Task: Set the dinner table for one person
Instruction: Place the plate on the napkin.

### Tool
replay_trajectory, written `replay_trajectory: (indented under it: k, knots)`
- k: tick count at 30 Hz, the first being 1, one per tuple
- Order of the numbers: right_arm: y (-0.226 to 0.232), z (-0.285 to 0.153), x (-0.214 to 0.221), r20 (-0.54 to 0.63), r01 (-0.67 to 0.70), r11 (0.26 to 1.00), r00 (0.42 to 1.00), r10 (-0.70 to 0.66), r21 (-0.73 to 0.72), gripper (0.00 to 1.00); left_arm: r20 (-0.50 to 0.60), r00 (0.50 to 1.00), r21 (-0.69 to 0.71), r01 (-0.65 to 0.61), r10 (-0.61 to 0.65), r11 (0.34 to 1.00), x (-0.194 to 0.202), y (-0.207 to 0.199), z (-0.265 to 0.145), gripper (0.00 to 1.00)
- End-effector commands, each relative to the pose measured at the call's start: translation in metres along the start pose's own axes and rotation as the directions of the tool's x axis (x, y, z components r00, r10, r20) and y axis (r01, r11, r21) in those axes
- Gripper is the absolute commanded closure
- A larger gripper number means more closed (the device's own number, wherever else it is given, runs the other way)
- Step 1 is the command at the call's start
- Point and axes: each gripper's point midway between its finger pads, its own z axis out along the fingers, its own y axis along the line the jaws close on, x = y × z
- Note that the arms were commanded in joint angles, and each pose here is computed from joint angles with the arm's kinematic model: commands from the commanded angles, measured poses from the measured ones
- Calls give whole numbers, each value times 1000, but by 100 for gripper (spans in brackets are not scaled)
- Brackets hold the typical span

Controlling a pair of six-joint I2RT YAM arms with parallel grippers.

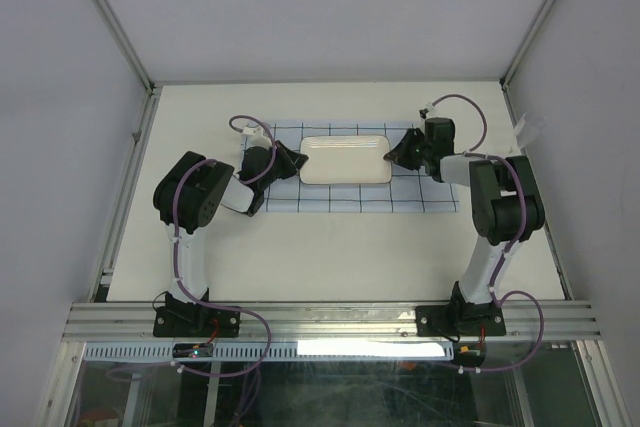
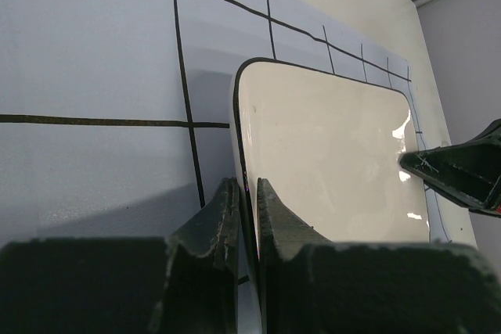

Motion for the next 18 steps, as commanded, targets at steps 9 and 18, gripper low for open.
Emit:
replay_trajectory:
  k: [9,18]
  knots:
    - [21,-10,-34,129,54,998,990,-50,-26,100,4,998,249,-61,62,967,-8,-66,-14,100]
    - [17,-7,-30,124,51,998,991,-49,-19,100,-4,998,248,-55,58,967,-6,-64,-13,100]
